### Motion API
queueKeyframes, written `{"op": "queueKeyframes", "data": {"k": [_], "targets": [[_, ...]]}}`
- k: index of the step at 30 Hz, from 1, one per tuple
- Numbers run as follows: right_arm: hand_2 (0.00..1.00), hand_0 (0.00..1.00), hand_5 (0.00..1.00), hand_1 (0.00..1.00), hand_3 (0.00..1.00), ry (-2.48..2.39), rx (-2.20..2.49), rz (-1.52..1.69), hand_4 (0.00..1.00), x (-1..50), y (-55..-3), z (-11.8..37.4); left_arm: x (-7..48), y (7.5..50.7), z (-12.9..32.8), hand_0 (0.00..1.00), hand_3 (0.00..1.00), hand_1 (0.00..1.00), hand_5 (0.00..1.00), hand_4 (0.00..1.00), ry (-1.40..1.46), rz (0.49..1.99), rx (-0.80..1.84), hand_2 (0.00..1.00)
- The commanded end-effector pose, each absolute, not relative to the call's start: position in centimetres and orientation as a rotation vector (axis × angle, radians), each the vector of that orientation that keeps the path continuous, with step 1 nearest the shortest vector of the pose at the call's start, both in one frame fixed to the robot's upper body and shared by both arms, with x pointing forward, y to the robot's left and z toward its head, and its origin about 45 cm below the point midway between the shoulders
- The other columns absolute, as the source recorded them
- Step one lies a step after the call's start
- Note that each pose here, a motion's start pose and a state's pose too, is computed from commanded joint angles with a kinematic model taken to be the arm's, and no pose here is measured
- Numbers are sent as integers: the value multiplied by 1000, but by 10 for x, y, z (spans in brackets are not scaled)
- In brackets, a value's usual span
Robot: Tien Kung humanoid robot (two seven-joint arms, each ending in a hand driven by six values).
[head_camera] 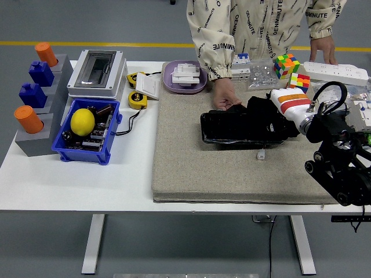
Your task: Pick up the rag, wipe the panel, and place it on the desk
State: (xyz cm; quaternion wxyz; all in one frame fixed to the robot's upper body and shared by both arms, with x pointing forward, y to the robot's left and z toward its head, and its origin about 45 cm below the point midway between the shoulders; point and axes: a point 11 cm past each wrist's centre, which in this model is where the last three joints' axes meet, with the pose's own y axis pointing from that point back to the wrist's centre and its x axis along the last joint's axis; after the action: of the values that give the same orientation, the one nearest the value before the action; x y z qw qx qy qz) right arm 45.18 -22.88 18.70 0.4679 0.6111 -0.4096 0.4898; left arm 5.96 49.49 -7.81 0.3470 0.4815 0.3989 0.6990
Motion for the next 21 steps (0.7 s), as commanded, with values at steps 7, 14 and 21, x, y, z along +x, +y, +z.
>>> {"op": "queueKeyframes", "data": {"k": [7, 14, 21], "targets": [[476, 386, 175, 418, 501, -975, 1542, 1246, 967, 451, -200, 191, 60, 496, -78, 651, 580, 663, 448, 681, 1032, 1814, 1250, 696], [475, 386, 175, 417, 501, -939, 1577, 1296, 968, 448, -173, 195, 61, 496, -78, 650, 580, 662, 448, 681, 1031, 1814, 1249, 696], [475, 386, 176, 417, 501, -894, 1611, 1327, 967, 442, -150, 192, 61, 497, -77, 651, 581, 662, 448, 681, 1031, 1816, 1250, 696]]}}
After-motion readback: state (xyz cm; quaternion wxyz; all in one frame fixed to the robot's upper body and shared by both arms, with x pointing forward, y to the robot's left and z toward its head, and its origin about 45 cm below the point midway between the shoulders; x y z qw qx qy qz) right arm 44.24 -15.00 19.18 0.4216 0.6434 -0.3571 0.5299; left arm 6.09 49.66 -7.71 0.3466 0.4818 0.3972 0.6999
